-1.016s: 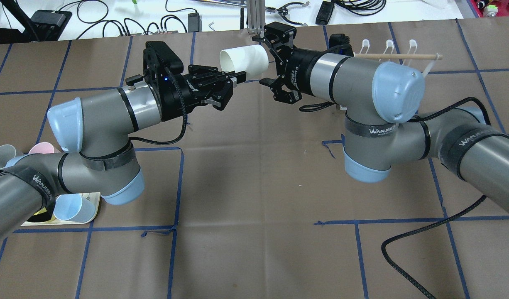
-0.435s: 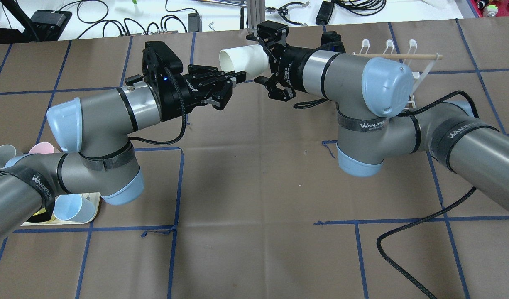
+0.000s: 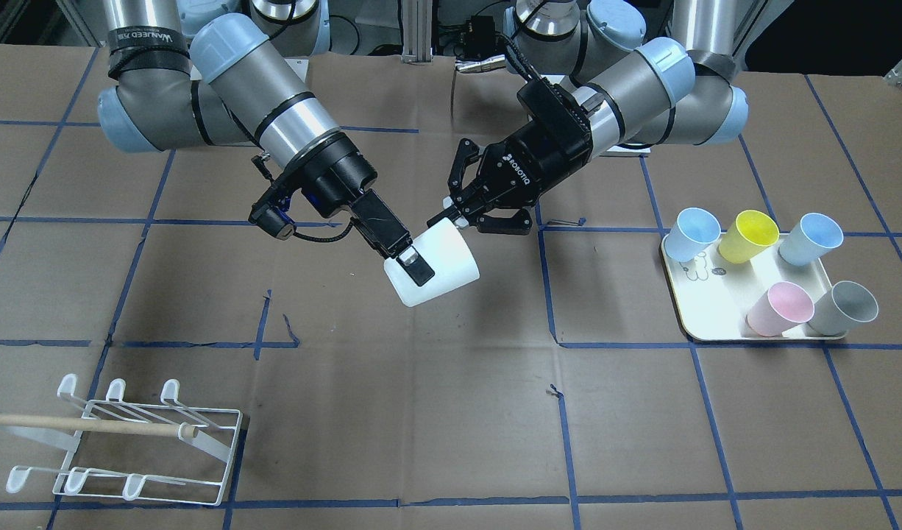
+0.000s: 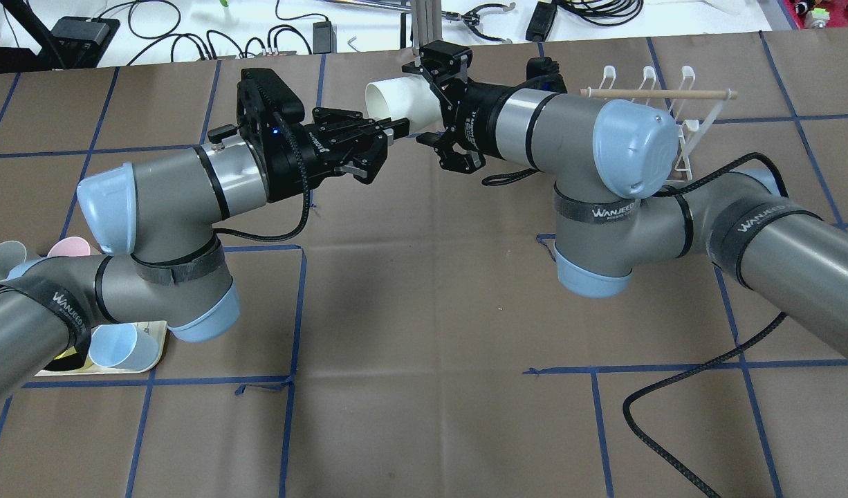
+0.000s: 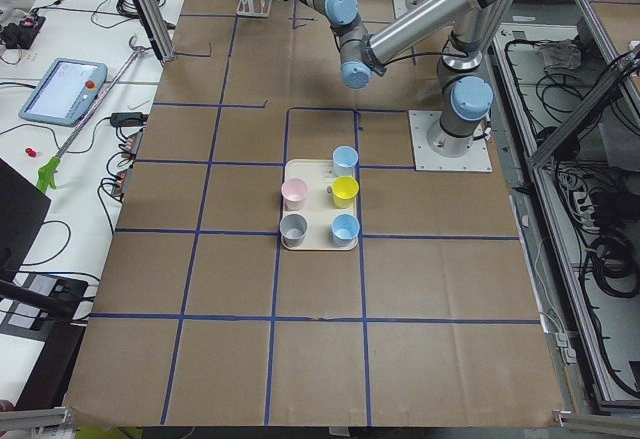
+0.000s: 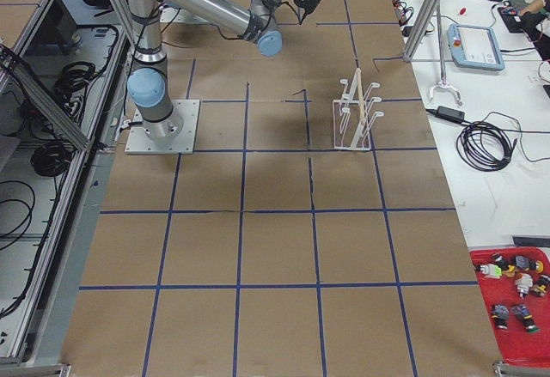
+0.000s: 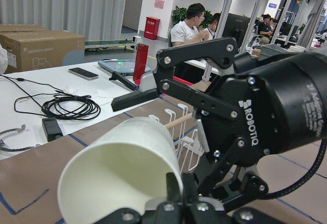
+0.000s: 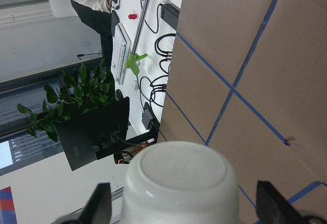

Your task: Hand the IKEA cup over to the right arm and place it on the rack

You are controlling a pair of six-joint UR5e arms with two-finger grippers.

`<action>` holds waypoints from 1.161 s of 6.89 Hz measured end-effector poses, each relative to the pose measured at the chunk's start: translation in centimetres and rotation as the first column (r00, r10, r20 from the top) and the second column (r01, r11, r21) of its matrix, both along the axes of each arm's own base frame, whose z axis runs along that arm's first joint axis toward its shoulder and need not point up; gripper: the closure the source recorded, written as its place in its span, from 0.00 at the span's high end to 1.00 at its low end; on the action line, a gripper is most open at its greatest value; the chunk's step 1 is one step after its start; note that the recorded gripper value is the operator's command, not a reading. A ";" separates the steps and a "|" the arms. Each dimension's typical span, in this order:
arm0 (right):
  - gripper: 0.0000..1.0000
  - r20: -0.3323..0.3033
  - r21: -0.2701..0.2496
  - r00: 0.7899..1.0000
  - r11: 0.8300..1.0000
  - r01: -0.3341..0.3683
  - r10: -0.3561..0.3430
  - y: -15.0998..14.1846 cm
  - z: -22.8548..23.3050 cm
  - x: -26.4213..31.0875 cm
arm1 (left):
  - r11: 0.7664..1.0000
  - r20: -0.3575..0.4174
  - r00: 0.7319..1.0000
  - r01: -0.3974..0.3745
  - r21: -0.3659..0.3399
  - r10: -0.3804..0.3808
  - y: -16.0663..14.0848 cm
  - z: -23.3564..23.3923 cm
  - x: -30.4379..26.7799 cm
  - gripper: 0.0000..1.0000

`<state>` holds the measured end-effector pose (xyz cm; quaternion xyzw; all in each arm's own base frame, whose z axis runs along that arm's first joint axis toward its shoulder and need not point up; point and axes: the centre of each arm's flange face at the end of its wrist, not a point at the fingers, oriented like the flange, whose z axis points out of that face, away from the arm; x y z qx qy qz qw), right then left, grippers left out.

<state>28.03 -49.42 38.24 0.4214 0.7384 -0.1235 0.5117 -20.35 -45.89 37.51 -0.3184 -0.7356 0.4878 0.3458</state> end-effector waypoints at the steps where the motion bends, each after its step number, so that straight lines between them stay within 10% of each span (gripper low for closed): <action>1: 0.85 0.003 0.003 1.000 1.000 0.003 -0.003 0.0 0.0 0.0 | 1.000 0.000 1.000 0.000 -0.001 0.000 0.0 0.0 0.0 0.01; 6: 0.44 0.004 -0.001 1.000 1.000 0.007 -0.007 0.1 0.1 0.0 | 1.000 -0.003 1.000 -0.001 0.003 0.001 0.0 0.1 0.0 0.17; 8: 0.43 0.006 -0.005 1.000 1.000 0.002 -0.002 0.2 0.2 0.1 | 1.000 -0.009 1.000 -0.009 0.010 0.010 -0.2 0.3 0.0 0.49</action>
